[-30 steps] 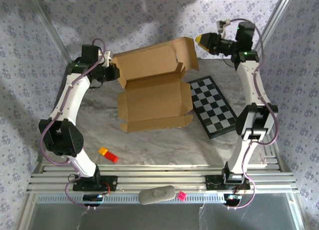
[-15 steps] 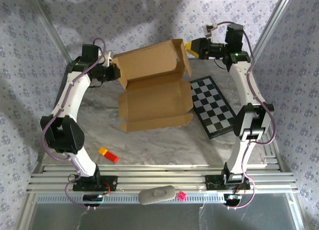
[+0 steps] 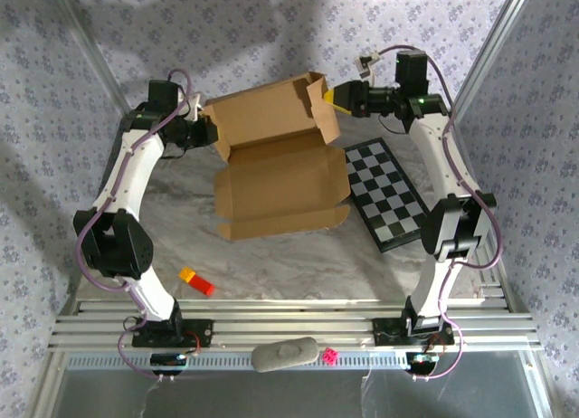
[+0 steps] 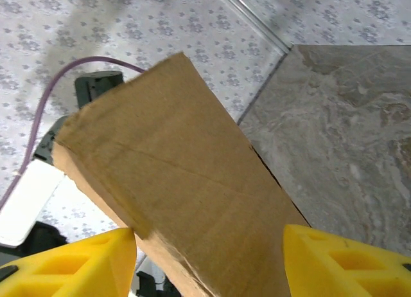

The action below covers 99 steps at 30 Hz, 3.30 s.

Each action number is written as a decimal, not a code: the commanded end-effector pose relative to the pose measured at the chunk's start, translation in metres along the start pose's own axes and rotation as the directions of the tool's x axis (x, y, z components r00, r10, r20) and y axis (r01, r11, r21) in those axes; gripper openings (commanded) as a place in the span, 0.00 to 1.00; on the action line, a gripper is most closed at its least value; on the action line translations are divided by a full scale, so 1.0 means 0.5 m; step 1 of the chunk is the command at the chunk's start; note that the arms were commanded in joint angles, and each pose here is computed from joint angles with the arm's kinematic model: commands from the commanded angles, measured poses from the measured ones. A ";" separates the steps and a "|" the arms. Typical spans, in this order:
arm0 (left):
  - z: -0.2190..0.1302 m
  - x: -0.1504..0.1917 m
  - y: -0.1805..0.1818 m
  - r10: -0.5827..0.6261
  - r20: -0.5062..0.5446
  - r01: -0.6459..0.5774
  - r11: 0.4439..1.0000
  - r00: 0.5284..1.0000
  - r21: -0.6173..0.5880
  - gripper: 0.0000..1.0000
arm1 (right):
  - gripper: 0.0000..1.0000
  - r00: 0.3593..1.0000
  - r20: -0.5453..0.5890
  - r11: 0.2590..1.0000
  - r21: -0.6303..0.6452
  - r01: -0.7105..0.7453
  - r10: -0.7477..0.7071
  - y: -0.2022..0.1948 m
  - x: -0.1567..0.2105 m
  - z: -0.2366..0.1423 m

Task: Fold the paper box

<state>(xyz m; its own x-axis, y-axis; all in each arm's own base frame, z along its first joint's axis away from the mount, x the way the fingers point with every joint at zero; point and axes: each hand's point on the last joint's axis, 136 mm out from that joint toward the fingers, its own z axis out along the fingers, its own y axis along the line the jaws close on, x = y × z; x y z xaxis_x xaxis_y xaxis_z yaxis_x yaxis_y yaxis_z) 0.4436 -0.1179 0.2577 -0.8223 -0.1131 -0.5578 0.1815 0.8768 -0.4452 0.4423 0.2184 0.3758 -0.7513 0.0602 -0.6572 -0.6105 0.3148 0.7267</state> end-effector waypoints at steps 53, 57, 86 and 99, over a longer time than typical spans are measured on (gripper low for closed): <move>-0.058 -0.012 -0.083 0.028 0.061 -0.028 1.000 0.998 0.000 0.00 | 0.00 0.834 -0.262 0.221 0.886 0.407 -0.486 -0.002 -0.015 0.044; -0.064 -0.008 -0.084 0.029 0.060 -0.029 1.000 0.998 -0.002 0.00 | 0.00 0.823 -0.271 0.206 0.885 0.417 -0.499 0.000 -0.013 0.058; -0.095 0.014 -0.063 -0.059 0.084 0.066 0.994 0.995 -0.083 0.00 | 0.00 0.810 -0.267 0.054 0.938 0.344 -0.522 -0.021 -0.063 0.030; -0.095 0.018 -0.070 -0.068 0.070 0.074 0.994 0.995 -0.081 0.00 | 0.16 0.899 -0.108 0.488 0.809 0.328 -0.425 -0.021 -0.044 0.044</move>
<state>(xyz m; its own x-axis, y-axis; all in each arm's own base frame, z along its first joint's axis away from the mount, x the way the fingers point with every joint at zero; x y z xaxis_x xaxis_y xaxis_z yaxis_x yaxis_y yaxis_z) 0.4137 -0.1189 0.2759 -0.8146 -0.2027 -0.5434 0.0319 0.9198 -0.3910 0.4850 0.2323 0.3592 -0.4273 -0.2848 -0.8581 -0.2242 0.9528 -0.2046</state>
